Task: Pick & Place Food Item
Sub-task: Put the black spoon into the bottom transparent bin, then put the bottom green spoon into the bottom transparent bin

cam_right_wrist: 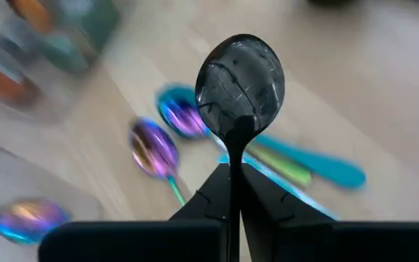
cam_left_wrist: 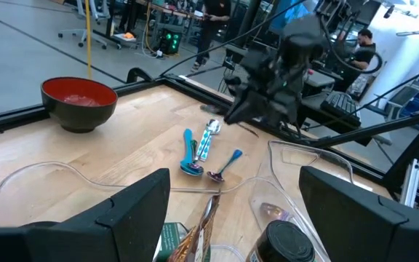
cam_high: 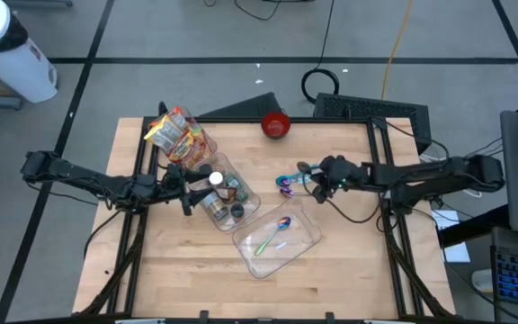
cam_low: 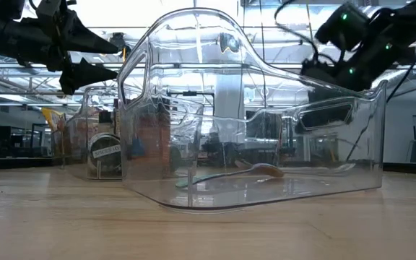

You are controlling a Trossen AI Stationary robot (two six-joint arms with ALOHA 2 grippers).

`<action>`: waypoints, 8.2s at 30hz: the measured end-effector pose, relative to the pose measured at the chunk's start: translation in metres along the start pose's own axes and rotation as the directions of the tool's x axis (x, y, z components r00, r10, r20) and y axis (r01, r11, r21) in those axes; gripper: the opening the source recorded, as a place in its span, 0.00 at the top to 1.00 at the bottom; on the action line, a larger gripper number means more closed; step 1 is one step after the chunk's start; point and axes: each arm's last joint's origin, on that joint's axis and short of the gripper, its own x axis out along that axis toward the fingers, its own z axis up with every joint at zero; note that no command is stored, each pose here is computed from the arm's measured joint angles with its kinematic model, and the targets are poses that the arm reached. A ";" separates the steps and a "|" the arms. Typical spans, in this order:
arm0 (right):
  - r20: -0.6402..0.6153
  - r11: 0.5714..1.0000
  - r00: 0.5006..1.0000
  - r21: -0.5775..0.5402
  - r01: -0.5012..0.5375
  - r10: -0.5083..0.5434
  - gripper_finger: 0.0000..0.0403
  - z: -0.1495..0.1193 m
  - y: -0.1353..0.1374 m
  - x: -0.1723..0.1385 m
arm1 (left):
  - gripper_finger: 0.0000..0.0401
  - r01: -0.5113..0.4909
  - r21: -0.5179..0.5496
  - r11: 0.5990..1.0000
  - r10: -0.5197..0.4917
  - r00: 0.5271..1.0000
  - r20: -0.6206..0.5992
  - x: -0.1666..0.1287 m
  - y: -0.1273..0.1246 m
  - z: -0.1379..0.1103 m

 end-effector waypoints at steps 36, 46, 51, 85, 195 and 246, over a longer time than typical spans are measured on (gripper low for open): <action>0.175 0.463 0.446 -0.549 -0.696 0.878 0.98 0.021 0.086 -0.049 | 0.22 0.000 0.000 1.000 0.000 1.000 0.000 0.000 0.000 0.000; 0.219 0.396 0.333 -0.592 -0.701 0.917 0.98 0.019 0.101 -0.043 | 0.22 0.000 0.000 1.000 0.000 1.000 0.000 0.000 0.000 0.000; 0.224 0.393 0.324 -0.558 -0.730 0.919 0.98 0.017 0.111 -0.026 | 0.22 0.000 0.000 1.000 0.000 1.000 0.000 0.000 0.000 0.000; -0.331 0.436 0.615 -0.477 -0.763 0.715 0.92 0.004 0.144 0.034 | 0.22 0.000 0.000 1.000 0.000 1.000 0.000 0.000 0.000 0.000; -0.062 0.879 0.982 -0.438 -0.188 0.180 1.00 -0.026 -0.006 0.042 | 0.22 0.000 0.000 1.000 0.000 1.000 0.000 0.000 0.000 0.000; 0.056 0.482 0.509 -0.423 -0.767 0.859 1.00 0.013 0.121 -0.004 | 0.22 0.000 0.000 1.000 0.000 1.000 0.000 0.000 0.000 0.000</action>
